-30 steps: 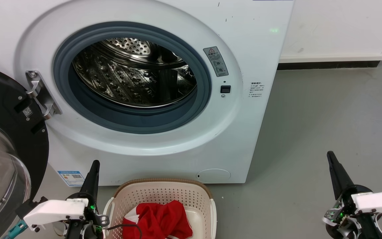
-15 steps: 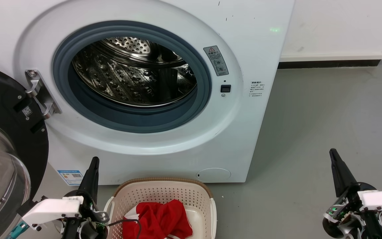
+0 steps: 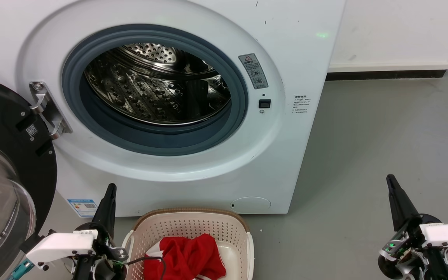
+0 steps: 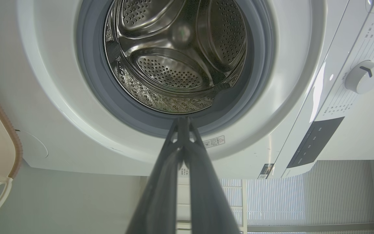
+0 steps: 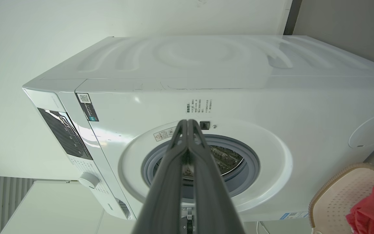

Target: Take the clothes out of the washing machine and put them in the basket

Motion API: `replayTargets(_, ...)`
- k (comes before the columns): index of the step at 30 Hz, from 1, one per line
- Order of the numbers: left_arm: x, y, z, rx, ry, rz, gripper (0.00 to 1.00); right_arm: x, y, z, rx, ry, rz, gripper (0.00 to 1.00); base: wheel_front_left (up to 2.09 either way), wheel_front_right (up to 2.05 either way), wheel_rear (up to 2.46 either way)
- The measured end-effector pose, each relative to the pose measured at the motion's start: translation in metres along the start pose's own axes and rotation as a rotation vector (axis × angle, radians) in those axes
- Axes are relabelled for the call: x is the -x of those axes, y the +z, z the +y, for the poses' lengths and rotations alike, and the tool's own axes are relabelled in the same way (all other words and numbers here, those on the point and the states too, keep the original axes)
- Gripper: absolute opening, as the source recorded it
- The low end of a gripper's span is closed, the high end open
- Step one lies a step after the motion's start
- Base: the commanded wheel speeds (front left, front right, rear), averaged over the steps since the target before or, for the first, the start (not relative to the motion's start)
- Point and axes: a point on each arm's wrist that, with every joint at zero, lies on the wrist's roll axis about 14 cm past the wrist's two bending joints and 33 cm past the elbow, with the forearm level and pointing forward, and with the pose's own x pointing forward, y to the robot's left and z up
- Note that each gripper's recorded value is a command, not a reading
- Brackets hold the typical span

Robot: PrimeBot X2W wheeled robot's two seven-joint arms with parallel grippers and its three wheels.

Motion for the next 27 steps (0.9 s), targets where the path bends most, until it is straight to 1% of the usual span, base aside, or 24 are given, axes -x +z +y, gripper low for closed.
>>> replayTargets(27, 0.0000, 0.0000, 0.0000, 0.000, 0.000, 0.000, 0.00, 0.0002, -0.0001, -0.0004, -0.002, -0.001, -0.002, 0.00, 0.00, 0.00, 0.00)
